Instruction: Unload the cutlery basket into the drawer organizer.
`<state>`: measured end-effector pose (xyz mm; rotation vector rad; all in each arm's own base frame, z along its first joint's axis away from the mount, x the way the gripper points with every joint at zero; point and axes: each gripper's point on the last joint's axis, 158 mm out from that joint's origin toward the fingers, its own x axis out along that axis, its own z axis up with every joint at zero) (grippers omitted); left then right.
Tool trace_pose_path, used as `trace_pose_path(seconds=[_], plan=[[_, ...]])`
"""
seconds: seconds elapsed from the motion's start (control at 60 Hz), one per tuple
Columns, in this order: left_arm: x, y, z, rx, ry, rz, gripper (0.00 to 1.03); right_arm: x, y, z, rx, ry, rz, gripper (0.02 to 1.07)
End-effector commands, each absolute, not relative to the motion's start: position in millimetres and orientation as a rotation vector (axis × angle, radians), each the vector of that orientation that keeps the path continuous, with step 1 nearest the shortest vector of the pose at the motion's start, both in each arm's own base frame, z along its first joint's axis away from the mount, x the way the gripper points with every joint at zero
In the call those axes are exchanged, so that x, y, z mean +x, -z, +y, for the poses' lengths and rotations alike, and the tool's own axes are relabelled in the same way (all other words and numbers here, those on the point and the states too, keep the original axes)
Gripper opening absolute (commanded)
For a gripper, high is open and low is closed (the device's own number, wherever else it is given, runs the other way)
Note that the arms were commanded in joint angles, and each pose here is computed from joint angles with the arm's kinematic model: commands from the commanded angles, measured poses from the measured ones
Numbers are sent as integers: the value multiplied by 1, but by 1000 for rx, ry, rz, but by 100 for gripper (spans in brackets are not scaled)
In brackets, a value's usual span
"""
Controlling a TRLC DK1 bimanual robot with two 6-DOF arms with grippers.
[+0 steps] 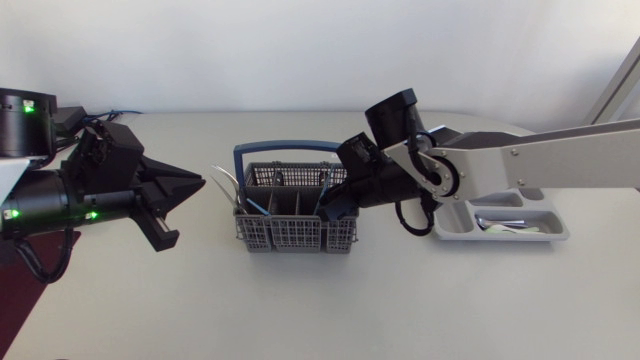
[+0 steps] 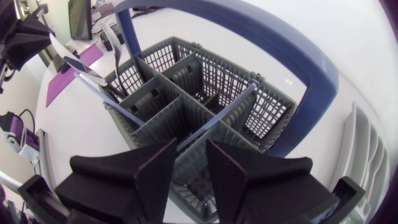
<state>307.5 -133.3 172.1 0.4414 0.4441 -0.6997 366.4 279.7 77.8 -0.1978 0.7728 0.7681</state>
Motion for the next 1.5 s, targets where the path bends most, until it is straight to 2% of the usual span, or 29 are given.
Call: trace_pose_path(seconds=[0.0,0.6,1.083,1.233,1.4,1.483], plan=[[300,-161,-135,427,710,475,17,377,-84,286,-165,-736,750,40],[293,-161,-142,428,731,460,17,405,-82,286,-123,-596,686,40],[288,-163,-146,423,742,452,17,410,-70,295,-103,-472,692,39],[286,-161,-148,421,750,454,17,416,-66,295,-107,-452,690,28],[283,-158,-149,421,753,458,17,418,-64,292,-103,-445,686,8],[283,-159,-149,422,753,455,17,417,-63,295,-103,-456,683,8]])
